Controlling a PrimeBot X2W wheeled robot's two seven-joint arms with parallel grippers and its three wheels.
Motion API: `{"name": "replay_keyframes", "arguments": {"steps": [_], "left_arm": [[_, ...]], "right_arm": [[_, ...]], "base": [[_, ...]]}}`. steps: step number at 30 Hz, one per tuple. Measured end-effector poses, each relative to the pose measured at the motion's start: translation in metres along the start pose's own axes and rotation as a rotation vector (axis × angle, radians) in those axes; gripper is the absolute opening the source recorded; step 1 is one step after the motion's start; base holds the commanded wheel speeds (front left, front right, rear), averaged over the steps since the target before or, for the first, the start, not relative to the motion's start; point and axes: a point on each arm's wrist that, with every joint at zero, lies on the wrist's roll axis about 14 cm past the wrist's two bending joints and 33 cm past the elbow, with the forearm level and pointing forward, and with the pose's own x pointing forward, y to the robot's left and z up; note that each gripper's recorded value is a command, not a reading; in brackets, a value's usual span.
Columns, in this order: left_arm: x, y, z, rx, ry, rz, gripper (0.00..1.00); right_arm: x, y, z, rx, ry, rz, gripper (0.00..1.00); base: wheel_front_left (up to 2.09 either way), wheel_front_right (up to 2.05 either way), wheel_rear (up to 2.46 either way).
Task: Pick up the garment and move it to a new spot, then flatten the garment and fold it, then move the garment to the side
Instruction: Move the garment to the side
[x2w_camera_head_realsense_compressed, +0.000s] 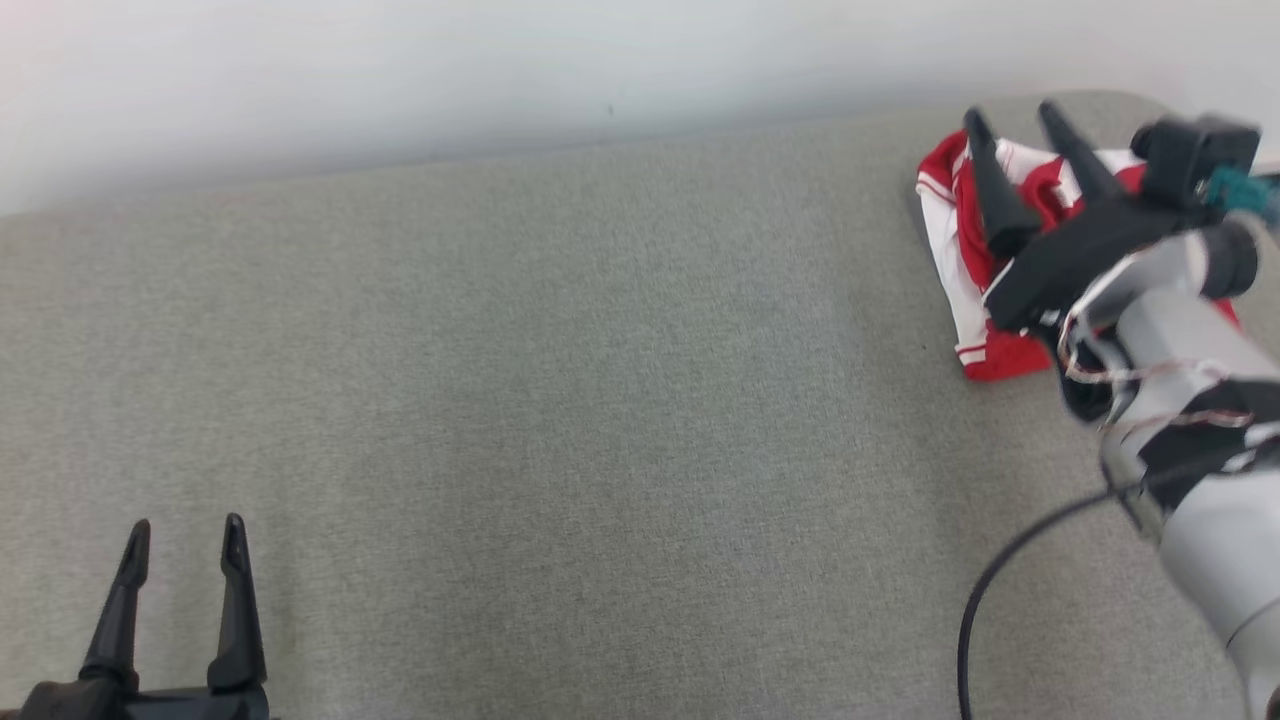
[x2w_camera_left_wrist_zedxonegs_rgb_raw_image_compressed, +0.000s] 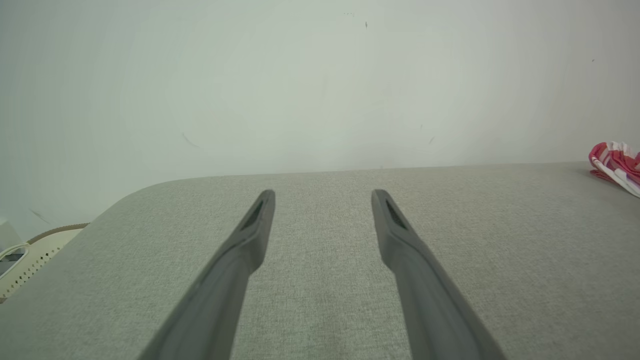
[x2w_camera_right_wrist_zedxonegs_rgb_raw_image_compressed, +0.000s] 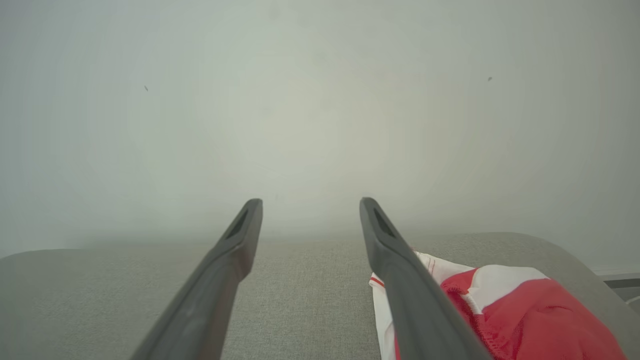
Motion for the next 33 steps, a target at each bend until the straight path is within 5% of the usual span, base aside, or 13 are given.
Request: {"name": "replay_keyframes", "arguments": {"steps": [14, 33], "left_arm": [[-0.027, 0.016, 0.018, 0.000, -0.020, 0.051, 1.00], [-0.062, 0.029, 0.029, 0.000, -0.027, 0.111, 1.00]], "right_arm": [[-0.040, 0.069, -0.006, 0.058, -0.124, 0.085, 1.00], [-0.117, 0.117, -0.025, 0.074, -0.180, 0.039, 1.00]], "base": [[0.00, 0.00, 0.00], [0.00, 0.00, 0.00]]}}
